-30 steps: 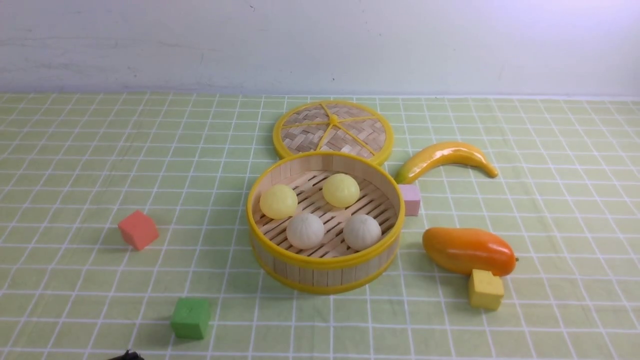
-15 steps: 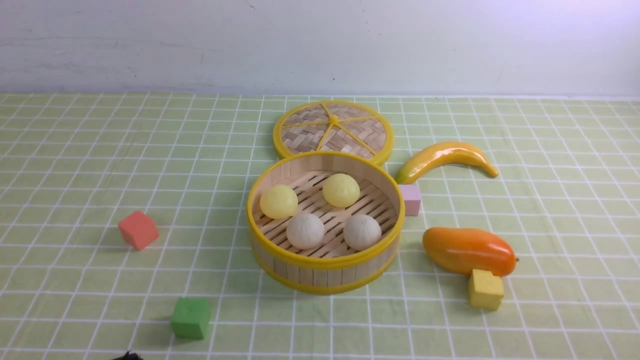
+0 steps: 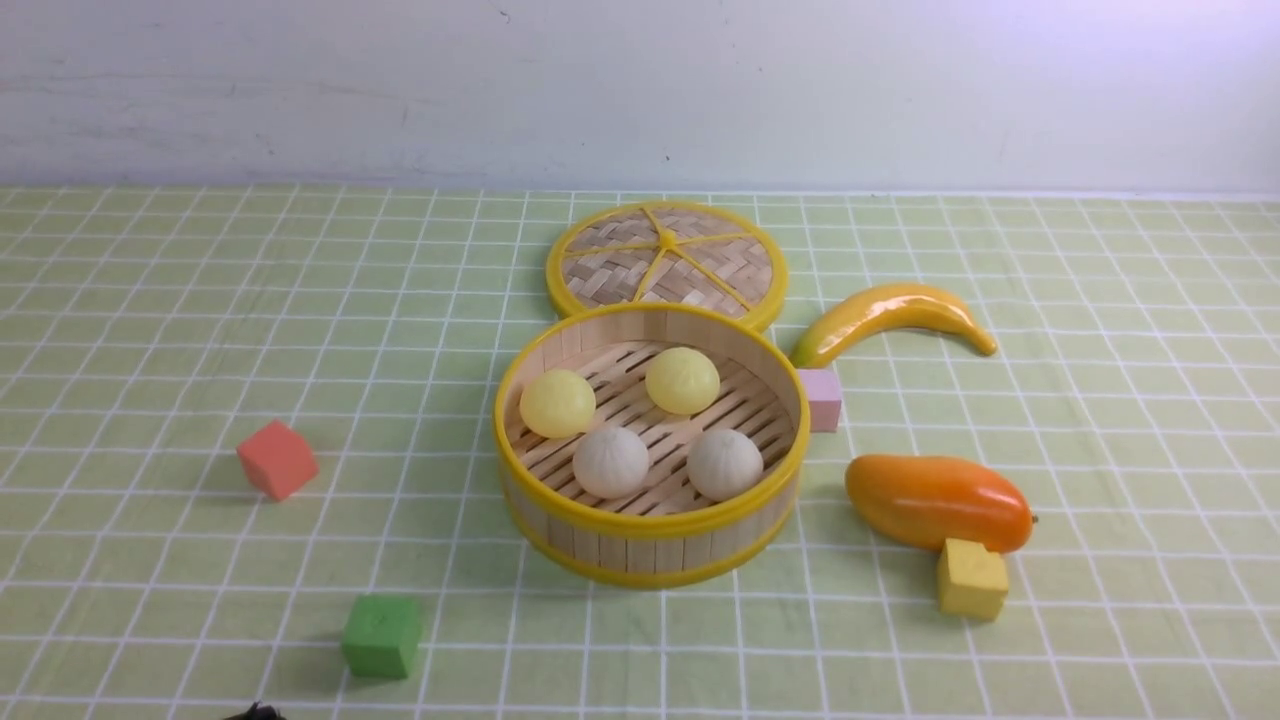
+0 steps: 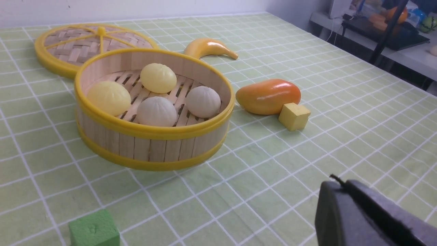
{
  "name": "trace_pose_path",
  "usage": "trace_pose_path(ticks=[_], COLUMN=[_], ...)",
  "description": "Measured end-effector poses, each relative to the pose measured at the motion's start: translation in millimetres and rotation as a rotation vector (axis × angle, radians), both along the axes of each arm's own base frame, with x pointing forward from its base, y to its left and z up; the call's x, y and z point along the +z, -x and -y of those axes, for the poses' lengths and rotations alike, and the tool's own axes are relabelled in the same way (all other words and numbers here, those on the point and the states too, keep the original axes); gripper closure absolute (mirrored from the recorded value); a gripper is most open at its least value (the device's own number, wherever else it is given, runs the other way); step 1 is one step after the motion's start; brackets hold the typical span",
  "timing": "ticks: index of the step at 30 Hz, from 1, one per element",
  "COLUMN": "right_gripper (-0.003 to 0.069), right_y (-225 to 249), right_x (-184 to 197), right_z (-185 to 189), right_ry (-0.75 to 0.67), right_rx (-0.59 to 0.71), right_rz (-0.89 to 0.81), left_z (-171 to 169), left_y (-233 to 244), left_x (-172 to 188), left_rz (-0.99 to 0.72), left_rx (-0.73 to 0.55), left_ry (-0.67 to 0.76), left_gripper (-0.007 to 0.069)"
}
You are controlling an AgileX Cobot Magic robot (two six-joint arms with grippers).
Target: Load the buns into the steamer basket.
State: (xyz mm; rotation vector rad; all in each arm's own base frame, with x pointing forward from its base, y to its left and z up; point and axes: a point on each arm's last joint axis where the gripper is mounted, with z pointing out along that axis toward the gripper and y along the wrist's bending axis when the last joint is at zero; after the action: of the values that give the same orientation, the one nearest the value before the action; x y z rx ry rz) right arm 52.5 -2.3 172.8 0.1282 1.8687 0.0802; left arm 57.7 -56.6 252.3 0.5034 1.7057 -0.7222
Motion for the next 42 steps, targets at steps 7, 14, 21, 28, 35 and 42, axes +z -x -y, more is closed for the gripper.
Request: trace_pose_path(ticks=[7,14,21,28,35,42], right_gripper=[0.0627,0.0621,0.0617,0.0611,0.0601,0.0589], right_y=[0,0,0,0,0,0], right_x=[0,0,0,0,0,0], right_z=[0,0,0,0,0,0], right_ry=[-0.004,-0.004,-0.005,-0.005,-0.005,-0.005], right_rx=[0.000,0.000,0.000,0.000,0.000,-0.001], right_rz=[-0.001,-0.001,-0.001,-0.003,-0.002,-0.002], left_z=[0,0,-12,-40,-45,-46], left_y=[0,0,-1,5,6,6], left_x=[0,0,-1,-29,-81,-83], left_rz=[-0.001,-0.001,0.083,0.103,-0.189,-0.216], left_rx=[0.000,0.000,0.120,0.480,0.611,0.613], left_ry=[-0.001,-0.001,0.015,0.157,0.062,0.052], left_gripper=[0.0634,0.0627,0.0625,0.0632,0.0638,0.0638])
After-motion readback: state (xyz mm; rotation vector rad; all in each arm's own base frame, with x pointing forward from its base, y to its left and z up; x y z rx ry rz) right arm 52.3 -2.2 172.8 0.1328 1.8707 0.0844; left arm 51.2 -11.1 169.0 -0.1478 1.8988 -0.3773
